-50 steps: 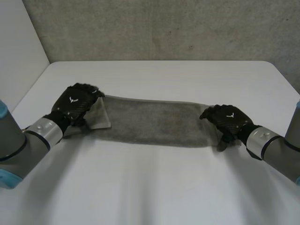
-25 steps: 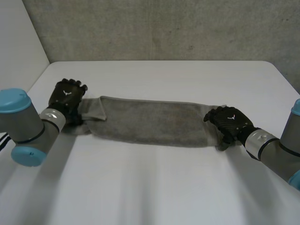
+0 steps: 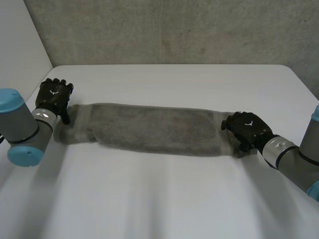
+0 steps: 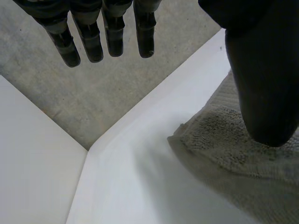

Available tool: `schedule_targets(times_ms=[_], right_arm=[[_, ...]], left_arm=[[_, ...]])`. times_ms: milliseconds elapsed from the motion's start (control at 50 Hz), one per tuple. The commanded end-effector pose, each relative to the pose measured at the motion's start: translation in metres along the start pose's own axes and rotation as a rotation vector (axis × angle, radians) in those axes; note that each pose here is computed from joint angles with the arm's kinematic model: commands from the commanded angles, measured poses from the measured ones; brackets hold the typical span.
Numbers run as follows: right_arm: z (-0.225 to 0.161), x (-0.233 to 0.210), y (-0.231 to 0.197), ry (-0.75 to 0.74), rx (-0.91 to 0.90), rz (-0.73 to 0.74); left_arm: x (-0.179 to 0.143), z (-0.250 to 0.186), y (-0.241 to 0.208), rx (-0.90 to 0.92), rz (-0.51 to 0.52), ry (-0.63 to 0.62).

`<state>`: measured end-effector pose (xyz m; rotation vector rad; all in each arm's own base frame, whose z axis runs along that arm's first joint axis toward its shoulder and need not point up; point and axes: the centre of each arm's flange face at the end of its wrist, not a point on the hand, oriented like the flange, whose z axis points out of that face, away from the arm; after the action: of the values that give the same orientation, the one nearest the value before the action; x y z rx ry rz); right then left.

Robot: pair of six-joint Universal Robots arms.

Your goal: Fold the towel.

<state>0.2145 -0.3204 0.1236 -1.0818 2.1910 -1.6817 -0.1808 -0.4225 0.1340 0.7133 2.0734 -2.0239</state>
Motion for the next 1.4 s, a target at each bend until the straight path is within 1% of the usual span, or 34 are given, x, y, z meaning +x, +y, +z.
schedule_targets(times_ms=[20, 60, 80, 120, 140, 180, 240, 280, 400, 540, 580, 680, 840, 1000, 1140, 1300, 1400], right_arm=[[-0.002, 0.000, 0.000, 0.002, -0.003, 0.000], [-0.002, 0.000, 0.000, 0.003, -0.001, -0.001], [-0.002, 0.000, 0.000, 0.003, -0.001, -0.001], [-0.002, 0.000, 0.000, 0.003, -0.001, -0.002], [-0.002, 0.000, 0.000, 0.003, -0.001, -0.004], [-0.002, 0.000, 0.000, 0.002, -0.003, -0.008], [-0.002, -0.001, 0.002, 0.001, -0.008, -0.014], [-0.001, -0.001, 0.003, 0.000, -0.013, -0.015], [-0.002, -0.001, 0.005, 0.003, -0.027, -0.012], [-0.001, 0.001, 0.006, 0.017, -0.039, -0.019], [-0.002, 0.000, 0.007, 0.016, -0.047, -0.046], [-0.003, 0.000, 0.008, 0.017, -0.052, -0.092], [-0.002, -0.001, 0.011, 0.011, -0.060, -0.094], [-0.002, 0.001, 0.012, 0.017, -0.060, -0.092], [-0.001, 0.003, 0.013, 0.020, -0.063, -0.090], [-0.003, 0.021, 0.012, 0.064, -0.072, -0.081], [-0.012, 0.037, 0.009, 0.096, -0.093, -0.080]], left_arm=[[-0.008, -0.020, -0.011, -0.013, -0.001, 0.001], [-0.010, -0.037, -0.016, -0.025, -0.005, 0.020], [-0.010, -0.037, -0.016, -0.025, -0.005, 0.021], [-0.005, -0.054, -0.020, -0.025, -0.008, 0.075], [-0.005, -0.054, -0.020, -0.025, -0.008, 0.075], [0.000, -0.069, -0.019, -0.034, -0.013, 0.125], [0.001, -0.076, -0.018, -0.047, -0.014, 0.136], [0.006, -0.087, -0.014, -0.084, -0.022, 0.162], [0.012, -0.097, -0.005, -0.163, -0.041, 0.205], [0.018, -0.095, 0.005, -0.203, -0.051, 0.228], [0.019, -0.093, 0.008, -0.209, -0.053, 0.231], [0.020, -0.083, 0.011, -0.196, -0.046, 0.221], [0.018, -0.060, 0.016, -0.165, -0.031, 0.178], [0.023, -0.046, 0.024, -0.169, -0.026, 0.168], [0.028, -0.046, 0.028, -0.181, -0.028, 0.182], [0.029, -0.050, 0.025, -0.180, -0.030, 0.194], [0.020, -0.060, 0.012, -0.163, -0.031, 0.180]])
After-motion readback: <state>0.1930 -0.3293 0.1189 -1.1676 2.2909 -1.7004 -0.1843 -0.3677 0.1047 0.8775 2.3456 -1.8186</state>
